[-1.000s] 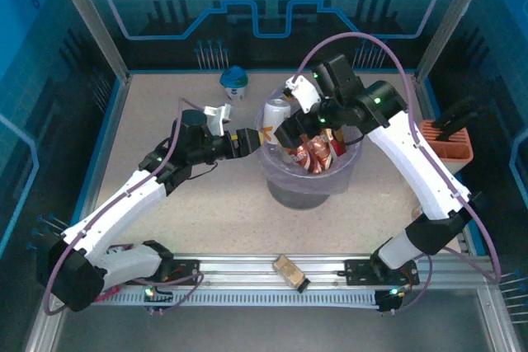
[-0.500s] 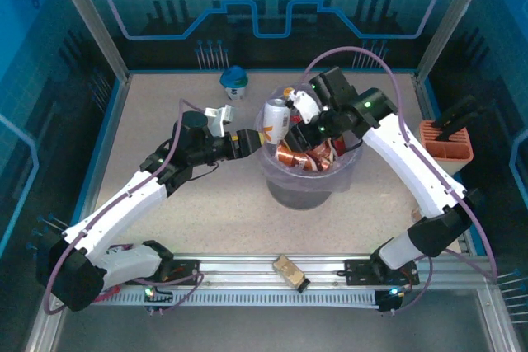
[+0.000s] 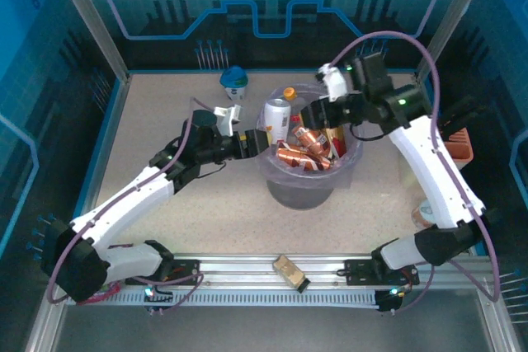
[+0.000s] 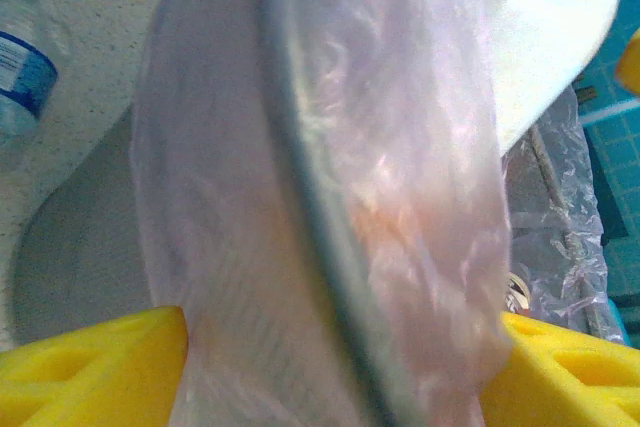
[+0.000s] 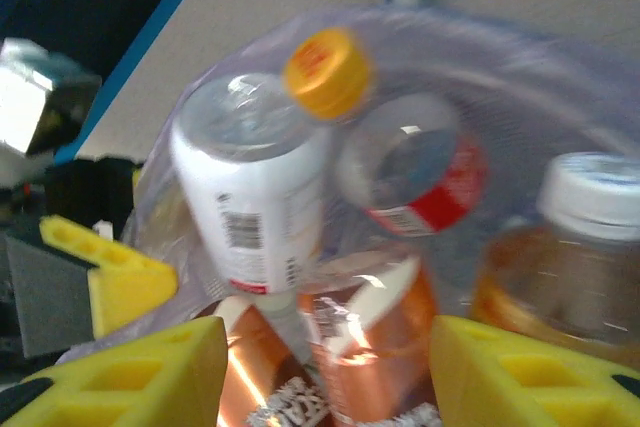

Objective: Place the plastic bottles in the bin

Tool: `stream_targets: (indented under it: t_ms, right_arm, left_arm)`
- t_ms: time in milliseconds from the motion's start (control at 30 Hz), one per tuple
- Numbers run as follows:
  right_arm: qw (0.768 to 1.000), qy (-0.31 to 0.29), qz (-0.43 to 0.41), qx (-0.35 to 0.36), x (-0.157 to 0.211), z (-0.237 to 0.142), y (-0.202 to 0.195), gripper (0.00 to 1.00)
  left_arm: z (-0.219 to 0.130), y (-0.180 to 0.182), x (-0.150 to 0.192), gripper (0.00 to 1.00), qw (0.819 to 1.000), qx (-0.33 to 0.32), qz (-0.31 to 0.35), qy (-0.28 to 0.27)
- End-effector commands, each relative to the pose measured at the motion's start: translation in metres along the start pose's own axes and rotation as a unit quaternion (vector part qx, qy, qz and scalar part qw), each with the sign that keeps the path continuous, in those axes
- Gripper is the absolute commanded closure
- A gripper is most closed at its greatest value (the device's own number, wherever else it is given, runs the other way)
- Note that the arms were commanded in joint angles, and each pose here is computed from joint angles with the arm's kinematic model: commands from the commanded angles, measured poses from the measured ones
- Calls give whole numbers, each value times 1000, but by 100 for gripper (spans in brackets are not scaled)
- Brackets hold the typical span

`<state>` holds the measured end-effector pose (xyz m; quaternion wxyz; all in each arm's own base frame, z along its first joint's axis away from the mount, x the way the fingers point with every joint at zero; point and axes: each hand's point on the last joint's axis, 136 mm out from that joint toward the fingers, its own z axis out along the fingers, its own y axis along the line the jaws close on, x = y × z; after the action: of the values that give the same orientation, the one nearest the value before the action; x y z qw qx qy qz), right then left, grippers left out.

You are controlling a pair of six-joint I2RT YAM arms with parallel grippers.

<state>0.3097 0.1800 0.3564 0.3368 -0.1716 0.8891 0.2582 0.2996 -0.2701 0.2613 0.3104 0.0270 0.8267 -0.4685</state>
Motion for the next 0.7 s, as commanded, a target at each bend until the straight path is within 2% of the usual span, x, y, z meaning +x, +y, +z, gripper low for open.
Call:
stream_targets:
  t_ms: [0, 300, 400, 467, 533, 633, 667]
  right_arm:
    - [998, -53, 42, 7, -15, -27, -13, 41]
    - [984, -106, 120, 80, -20, -71, -70, 39]
    - [979, -116, 145, 80, -20, -78, -82, 39]
    - [978, -115, 153, 76, -19, -79, -88, 39]
    - [977, -117, 156, 83, -18, -83, -93, 38]
    - [975, -121, 161, 88, -21, -90, -99, 37]
    - [975, -122, 162, 89, -22, -91, -100, 37]
  left_arm:
    - [17, -13, 1, 26, 1000, 13, 20, 17]
    - [87, -56, 7, 26, 994, 72, 53, 60]
    - [106, -67, 9, 22, 992, 82, 69, 73]
    - [109, -68, 1, 19, 992, 76, 83, 63]
    - [107, -75, -7, 12, 990, 73, 107, 52]
    - [91, -87, -25, 1, 987, 68, 147, 24]
    - [83, -90, -32, 1, 985, 69, 157, 11]
